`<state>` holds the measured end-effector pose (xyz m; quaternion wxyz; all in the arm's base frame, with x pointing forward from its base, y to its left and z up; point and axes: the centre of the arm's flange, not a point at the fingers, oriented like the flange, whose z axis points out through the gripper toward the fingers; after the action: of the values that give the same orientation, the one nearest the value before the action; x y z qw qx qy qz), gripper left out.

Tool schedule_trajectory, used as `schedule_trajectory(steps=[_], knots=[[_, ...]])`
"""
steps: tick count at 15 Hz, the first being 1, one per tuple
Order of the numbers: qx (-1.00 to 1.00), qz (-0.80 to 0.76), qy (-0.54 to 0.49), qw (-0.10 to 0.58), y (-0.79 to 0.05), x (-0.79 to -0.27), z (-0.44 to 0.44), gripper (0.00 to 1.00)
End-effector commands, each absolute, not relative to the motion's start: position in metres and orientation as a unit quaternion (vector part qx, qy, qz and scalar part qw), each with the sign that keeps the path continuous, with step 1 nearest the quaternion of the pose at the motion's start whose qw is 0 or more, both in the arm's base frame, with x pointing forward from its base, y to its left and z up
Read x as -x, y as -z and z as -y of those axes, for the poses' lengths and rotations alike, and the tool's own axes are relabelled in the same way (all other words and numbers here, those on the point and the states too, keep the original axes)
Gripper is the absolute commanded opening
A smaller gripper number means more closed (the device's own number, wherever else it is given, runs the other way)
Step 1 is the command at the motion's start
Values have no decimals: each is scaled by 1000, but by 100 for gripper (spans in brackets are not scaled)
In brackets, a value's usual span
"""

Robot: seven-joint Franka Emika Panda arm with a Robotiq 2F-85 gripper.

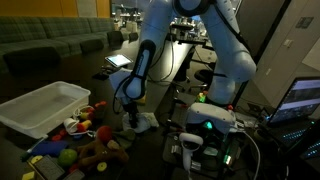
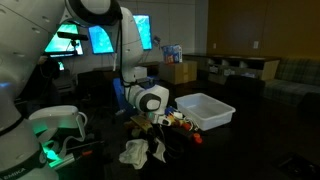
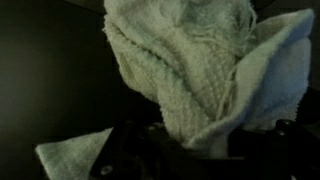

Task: Use the towel to push all contents to the left

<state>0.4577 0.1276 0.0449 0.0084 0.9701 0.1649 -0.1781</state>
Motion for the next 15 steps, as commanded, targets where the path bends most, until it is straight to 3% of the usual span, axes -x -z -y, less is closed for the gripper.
schedule_trajectory(steps=[1,15], knots=[[-959,-224,174,9,-38,-446,-167,1],[-925,-334,181,-31,-44,-464,-262,1]])
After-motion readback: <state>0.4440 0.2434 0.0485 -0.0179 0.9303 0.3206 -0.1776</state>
